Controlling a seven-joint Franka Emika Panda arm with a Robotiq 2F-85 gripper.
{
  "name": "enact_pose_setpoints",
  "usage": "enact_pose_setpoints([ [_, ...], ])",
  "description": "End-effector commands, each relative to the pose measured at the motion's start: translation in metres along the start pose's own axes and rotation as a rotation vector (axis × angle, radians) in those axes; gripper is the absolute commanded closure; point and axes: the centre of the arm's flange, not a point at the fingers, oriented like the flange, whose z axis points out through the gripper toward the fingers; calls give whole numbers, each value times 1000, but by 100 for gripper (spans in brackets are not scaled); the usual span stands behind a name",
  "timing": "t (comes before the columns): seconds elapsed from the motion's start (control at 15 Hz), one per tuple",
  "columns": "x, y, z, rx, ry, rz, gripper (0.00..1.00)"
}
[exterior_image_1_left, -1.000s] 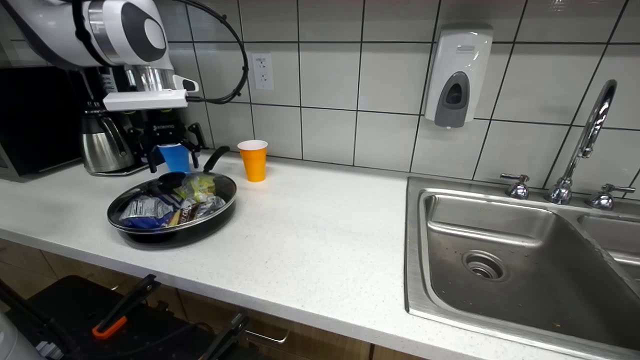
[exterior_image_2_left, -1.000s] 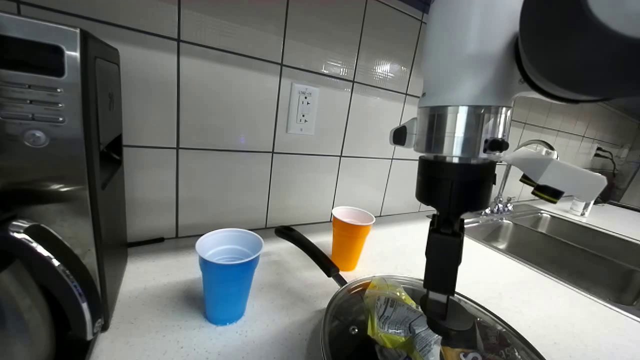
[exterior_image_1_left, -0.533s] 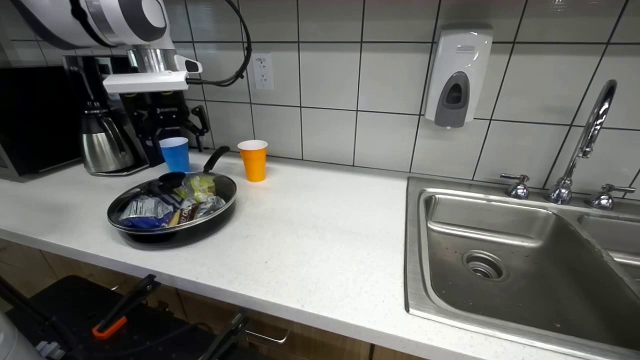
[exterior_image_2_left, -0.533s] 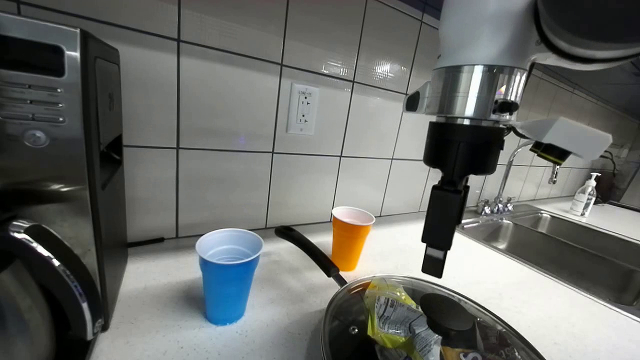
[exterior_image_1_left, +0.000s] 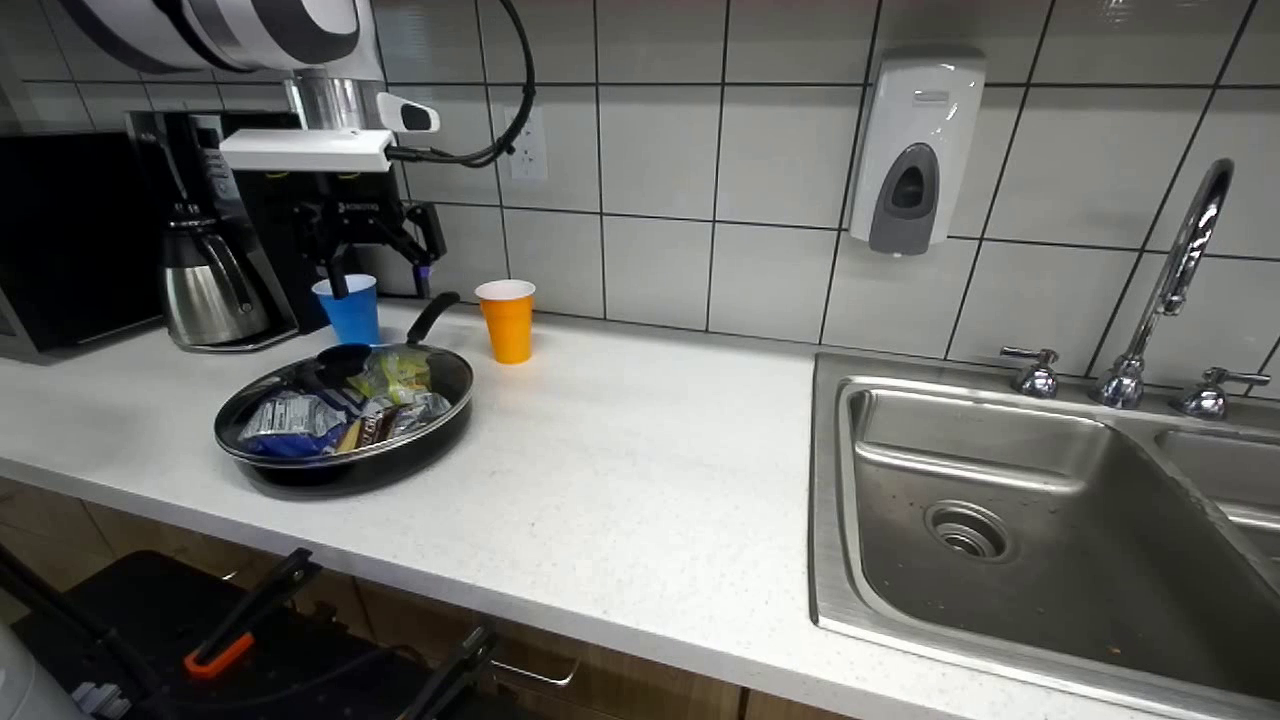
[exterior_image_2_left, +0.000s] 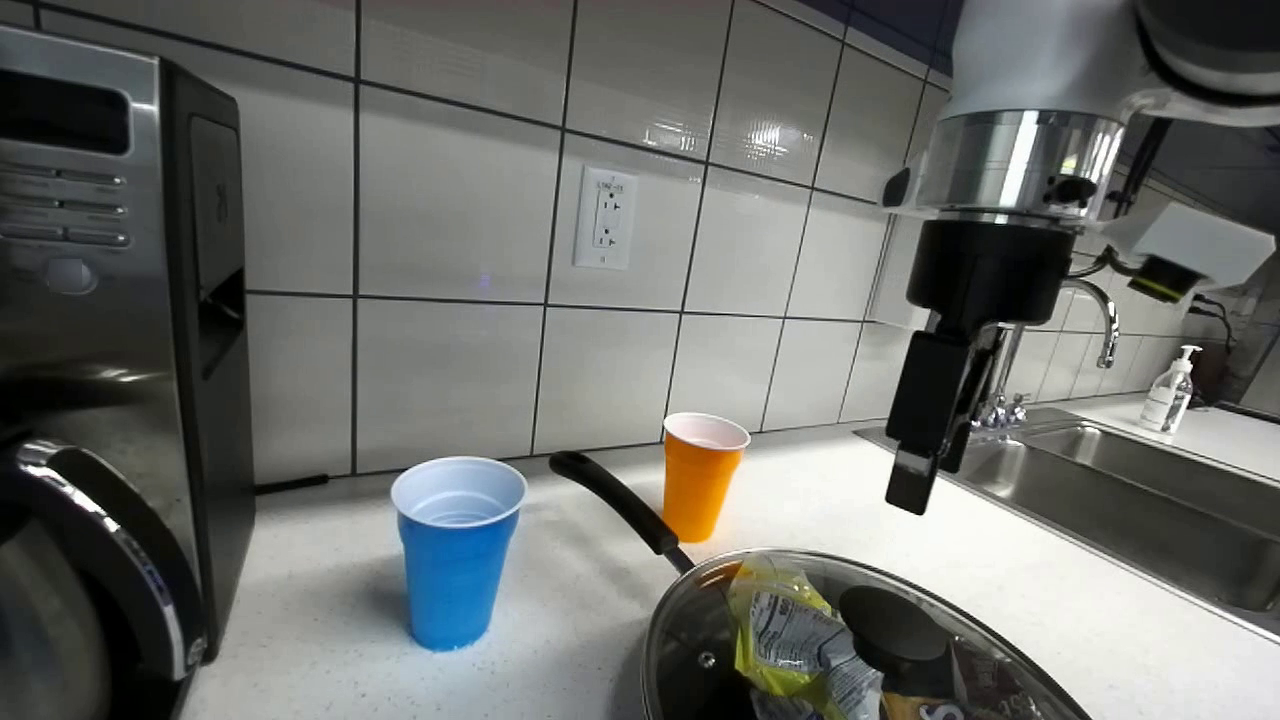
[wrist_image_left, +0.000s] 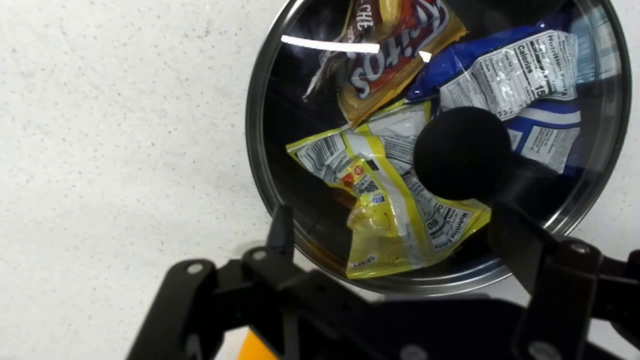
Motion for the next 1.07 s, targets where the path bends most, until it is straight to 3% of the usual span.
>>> enact_pose_setpoints([
  [0.0,-38,20,-13,-3,46,104,0],
  [0.67,-105,60,-14,8,54,199,0],
  [0.73,-76,58,-8,1,31,187,0],
  [1.0,-91,60,-6,5,28,201,0],
])
